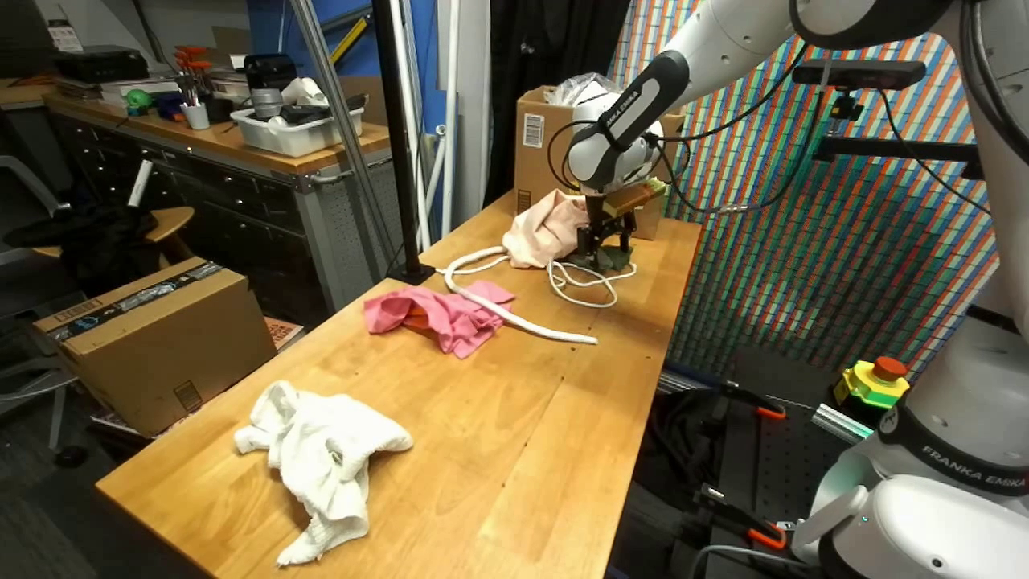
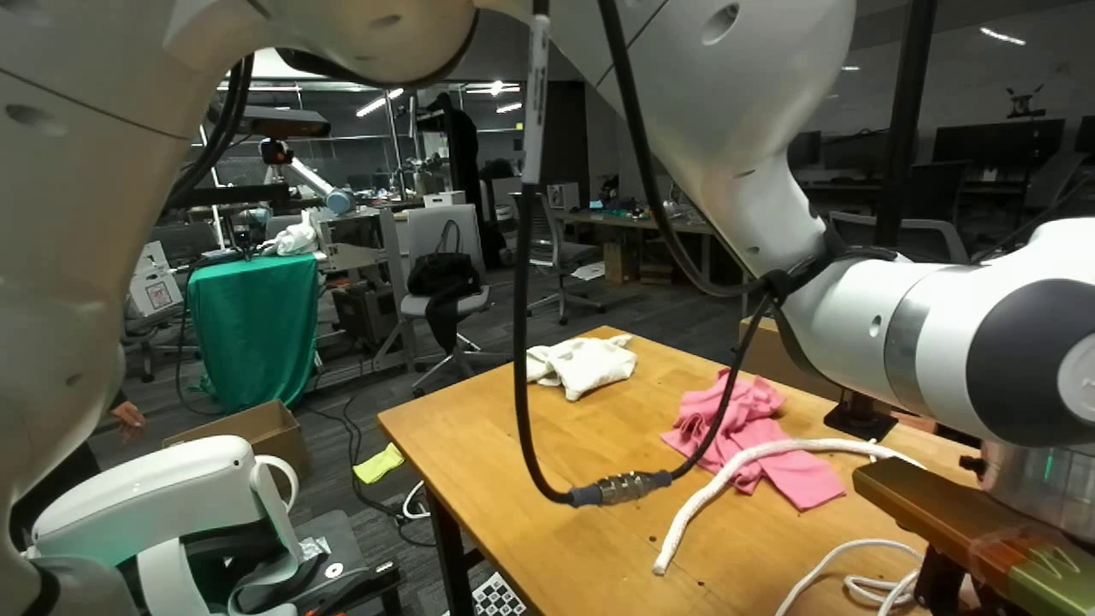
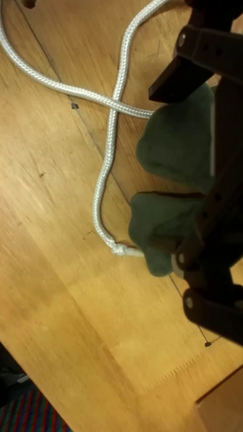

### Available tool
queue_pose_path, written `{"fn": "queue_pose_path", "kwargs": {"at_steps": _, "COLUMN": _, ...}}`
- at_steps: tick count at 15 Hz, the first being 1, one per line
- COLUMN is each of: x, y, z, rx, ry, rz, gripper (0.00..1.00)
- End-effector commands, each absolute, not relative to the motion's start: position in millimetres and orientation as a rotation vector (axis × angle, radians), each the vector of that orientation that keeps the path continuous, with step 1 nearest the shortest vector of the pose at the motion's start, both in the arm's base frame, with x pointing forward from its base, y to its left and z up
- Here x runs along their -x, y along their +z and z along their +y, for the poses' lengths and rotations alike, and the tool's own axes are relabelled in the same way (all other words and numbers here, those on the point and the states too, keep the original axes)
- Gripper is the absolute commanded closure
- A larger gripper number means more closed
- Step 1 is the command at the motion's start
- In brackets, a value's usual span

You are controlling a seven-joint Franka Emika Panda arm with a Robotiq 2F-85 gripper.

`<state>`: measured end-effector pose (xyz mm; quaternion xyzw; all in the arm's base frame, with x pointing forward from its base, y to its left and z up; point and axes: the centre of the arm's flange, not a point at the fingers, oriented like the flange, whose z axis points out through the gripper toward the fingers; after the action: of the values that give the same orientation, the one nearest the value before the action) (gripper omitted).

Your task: Separate the things on the table

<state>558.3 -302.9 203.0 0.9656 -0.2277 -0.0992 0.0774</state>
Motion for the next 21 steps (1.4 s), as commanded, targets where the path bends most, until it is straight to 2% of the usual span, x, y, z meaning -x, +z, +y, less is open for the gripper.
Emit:
{"fn": "queue_pose_path", "kwargs": {"at_steps": 1, "x": -568.8, "y": 197.5, "z": -317.9, "rx": -2.956, "ry": -0.3, "rz": -0.659, "gripper": 0.0}}
{"fn": "queue_pose_path", "kwargs": {"at_steps": 10, "x": -582.8, "y": 174.2, "z": -330.3, "rx": -3.039, "ry": -0.289, "rz": -0.628, "gripper": 0.0}}
{"fn": "queue_pose_path", "kwargs": {"at_steps": 11, "x": -582.9, "y": 174.9, "z": -332.4, "rx": -3.046, "ry": -0.295, "rz": -0.622, "gripper": 0.2}}
{"fn": "queue_pose_path", "kwargs": {"at_steps": 14, "x": -584.8, "y": 179.3, "z": -334.6, "rx": -3.07, "ry": -0.295, "rz": -0.623, "gripper": 0.41}}
{"fn": "queue_pose_path", "kwargs": {"at_steps": 17, "x": -586.1, "y": 186.3, "z": -337.9, "rx": -3.087, "ry": -0.288, "rz": -0.617, "gripper": 0.44}}
{"fn": "queue_pose_path", "kwargs": {"at_steps": 20, "x": -587.5, "y": 187.2, "z": -339.8, "rx": -3.108, "ry": -0.276, "rz": -0.615, "gripper": 0.41}}
{"fn": "queue_pose_path", "kwargs": {"at_steps": 21, "x": -588.1, "y": 186.3, "z": -340.1, "rx": -3.119, "ry": -0.277, "rz": -0.611, "gripper": 0.51}}
